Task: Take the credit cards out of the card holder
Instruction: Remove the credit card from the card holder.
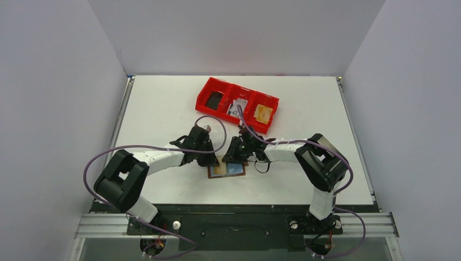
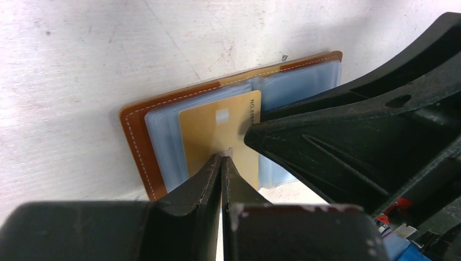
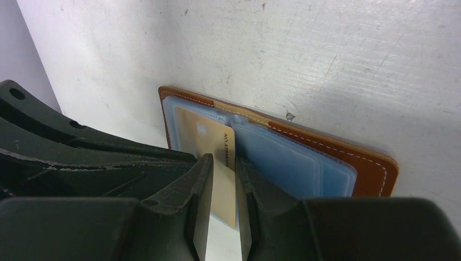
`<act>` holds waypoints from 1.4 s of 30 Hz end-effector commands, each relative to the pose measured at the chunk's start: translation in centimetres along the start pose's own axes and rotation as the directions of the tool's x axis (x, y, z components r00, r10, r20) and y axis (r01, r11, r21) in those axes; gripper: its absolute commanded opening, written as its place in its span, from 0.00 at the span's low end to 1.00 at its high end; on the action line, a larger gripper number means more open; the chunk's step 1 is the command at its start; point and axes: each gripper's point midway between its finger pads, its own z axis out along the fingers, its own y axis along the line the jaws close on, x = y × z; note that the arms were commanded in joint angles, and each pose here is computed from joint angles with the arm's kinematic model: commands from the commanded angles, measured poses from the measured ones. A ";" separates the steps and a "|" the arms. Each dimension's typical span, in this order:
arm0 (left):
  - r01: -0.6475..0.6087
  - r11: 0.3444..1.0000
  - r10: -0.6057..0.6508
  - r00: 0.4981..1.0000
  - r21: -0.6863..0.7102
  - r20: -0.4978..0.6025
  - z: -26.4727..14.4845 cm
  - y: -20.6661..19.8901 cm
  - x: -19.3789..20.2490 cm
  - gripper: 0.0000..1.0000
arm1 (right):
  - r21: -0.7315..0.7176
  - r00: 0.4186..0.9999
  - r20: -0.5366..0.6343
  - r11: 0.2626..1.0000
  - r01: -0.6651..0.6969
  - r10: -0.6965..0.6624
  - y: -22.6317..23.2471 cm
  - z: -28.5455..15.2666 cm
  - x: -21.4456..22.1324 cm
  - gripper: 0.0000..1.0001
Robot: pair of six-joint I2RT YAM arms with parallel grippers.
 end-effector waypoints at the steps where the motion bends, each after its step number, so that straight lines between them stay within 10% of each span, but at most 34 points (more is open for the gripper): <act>1: -0.006 0.999 0.006 1.000 -0.036 -0.006 0.8 0.3 0.3 0.02 | -0.007 0.999 0.019 1.000 -0.025 0.025 -0.9 0.3 -0.4 0.20; 42: -0.008 0.999 0.008 1.000 -0.038 -0.011 1.0 0.3 0.2 0.00 | -0.050 0.998 0.003 0.997 -0.067 0.067 -1.9 1.7 0.8 0.12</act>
